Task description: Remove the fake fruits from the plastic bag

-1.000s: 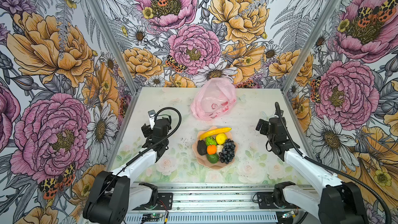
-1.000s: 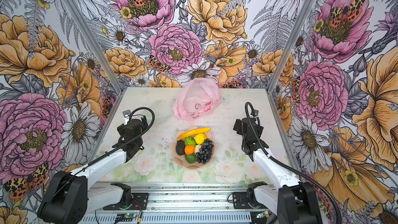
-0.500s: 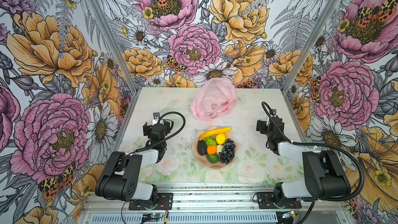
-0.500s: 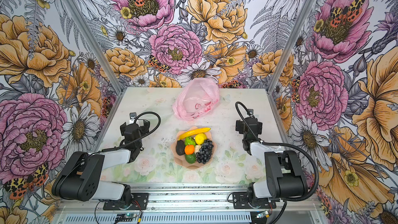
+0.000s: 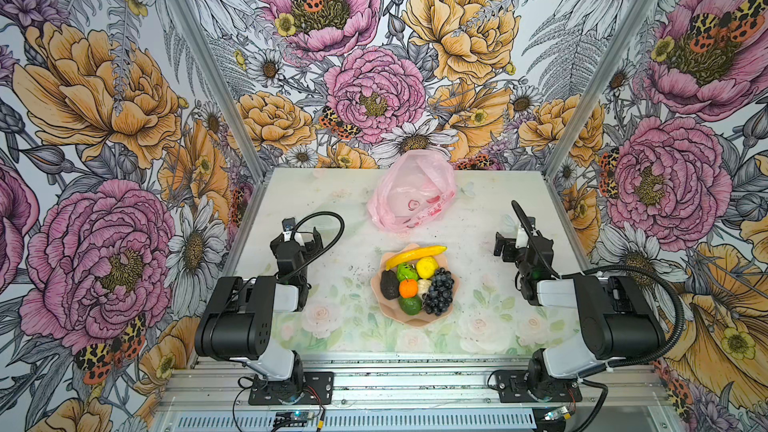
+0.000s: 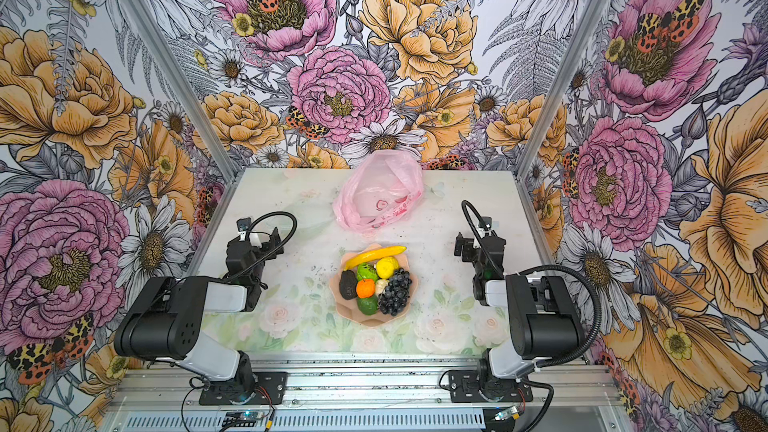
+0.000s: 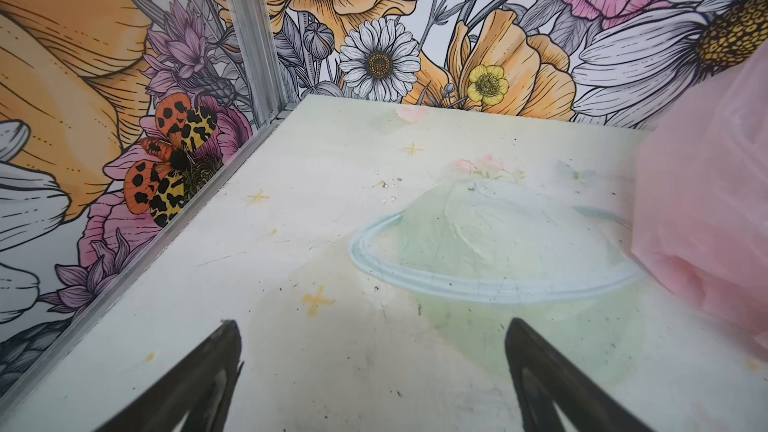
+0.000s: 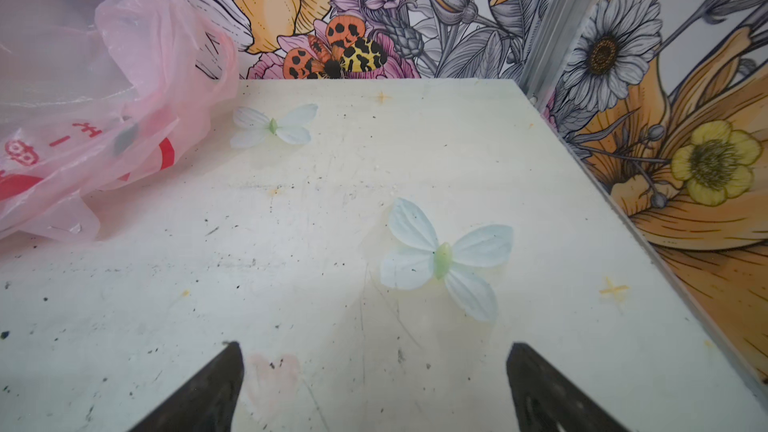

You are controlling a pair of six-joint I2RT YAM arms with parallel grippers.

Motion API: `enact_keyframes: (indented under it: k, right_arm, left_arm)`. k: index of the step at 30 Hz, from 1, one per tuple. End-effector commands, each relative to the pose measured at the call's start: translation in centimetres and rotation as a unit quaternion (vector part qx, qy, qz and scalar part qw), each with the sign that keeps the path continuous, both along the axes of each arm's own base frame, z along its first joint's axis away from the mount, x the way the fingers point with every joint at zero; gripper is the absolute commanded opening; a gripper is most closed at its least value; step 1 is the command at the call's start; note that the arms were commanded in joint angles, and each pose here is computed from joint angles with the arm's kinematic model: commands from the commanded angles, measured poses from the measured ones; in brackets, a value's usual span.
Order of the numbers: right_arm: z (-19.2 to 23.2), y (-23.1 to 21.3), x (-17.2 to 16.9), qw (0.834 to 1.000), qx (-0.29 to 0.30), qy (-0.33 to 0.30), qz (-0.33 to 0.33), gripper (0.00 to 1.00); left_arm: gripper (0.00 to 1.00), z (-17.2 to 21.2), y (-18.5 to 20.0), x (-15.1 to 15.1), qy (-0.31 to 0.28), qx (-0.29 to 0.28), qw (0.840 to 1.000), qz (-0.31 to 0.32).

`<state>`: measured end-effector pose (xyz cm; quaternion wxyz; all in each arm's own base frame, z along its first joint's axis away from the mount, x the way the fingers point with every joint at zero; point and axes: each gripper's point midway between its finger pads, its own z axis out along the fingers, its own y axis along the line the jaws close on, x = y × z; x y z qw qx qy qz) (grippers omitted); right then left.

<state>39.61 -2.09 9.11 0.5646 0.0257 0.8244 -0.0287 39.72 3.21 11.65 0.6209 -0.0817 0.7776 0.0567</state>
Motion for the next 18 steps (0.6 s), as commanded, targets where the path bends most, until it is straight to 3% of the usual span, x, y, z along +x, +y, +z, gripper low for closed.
enact_keyframes:
  k: [1, 18]
  right_arm:
    - [2.0, -0.33, 0.55, 0.999, -0.009, -0.041, -0.021, 1.0]
    - [1.97, -0.33, 0.76, 0.999, -0.005, -0.038, -0.018, 1.0]
  left_arm:
    - [0.99, 1.43, -0.2, 0.53, -0.027, -0.012, 1.0, -0.01]
    - [0.99, 1.4, -0.25, 0.53, -0.026, -0.012, 1.0, -0.01]
